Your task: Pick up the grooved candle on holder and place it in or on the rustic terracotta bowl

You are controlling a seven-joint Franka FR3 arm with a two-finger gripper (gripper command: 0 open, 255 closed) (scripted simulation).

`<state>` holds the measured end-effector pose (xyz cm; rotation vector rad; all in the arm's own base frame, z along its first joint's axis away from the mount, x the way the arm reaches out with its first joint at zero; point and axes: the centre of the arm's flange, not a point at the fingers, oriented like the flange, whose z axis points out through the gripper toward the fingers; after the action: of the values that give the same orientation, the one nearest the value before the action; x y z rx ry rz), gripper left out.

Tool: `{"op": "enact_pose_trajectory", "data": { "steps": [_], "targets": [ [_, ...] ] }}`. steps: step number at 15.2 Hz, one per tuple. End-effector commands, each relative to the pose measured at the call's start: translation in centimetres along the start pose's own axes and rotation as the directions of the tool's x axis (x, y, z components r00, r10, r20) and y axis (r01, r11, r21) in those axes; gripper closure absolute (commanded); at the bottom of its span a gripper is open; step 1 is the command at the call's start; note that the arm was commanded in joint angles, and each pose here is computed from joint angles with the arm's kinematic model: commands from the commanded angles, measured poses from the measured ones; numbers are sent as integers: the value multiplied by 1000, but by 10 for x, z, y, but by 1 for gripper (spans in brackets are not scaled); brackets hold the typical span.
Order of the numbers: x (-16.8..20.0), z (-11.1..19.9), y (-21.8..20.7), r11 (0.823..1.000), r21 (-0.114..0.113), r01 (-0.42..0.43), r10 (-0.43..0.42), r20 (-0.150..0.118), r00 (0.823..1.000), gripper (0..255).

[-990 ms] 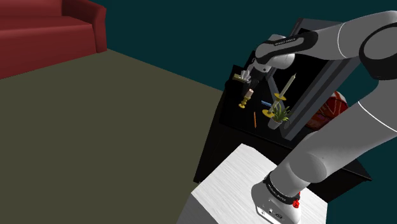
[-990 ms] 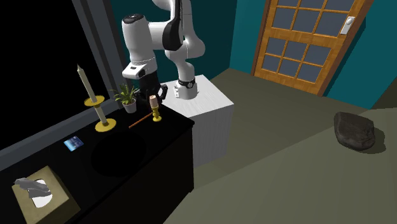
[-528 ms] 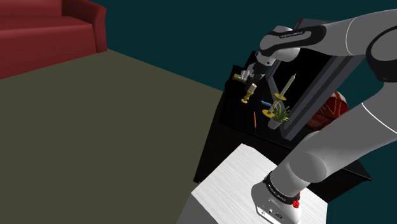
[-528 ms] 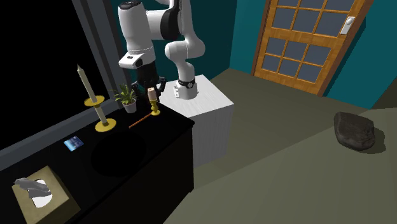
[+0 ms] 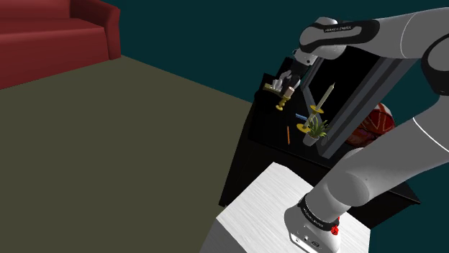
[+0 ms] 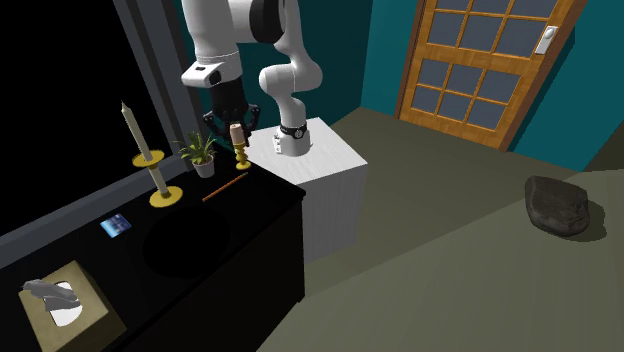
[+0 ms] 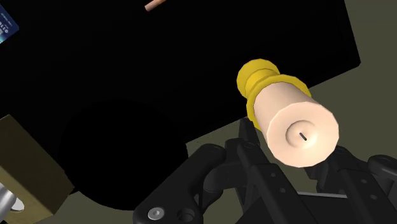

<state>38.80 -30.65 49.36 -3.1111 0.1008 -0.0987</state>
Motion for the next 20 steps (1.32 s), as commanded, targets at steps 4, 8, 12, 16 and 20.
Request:
{"op": "enact_pose_trajectory", "data": {
  "steps": [4, 8, 12, 16, 20],
  "targets": [
    [2, -26, 0, 1000, 0, 0, 0, 0, 1000, 255],
    [29, -34, 29, 1000, 0, 0, 0, 0, 1000, 255],
    [65, -39, 67, 1000, 0, 0, 0, 0, 1000, 255],
    [102, -44, 105, 1000, 0, 0, 0, 0, 1000, 255],
    [138, -49, 143, 1000, 0, 0, 0, 0, 1000, 255]
  ]
}}
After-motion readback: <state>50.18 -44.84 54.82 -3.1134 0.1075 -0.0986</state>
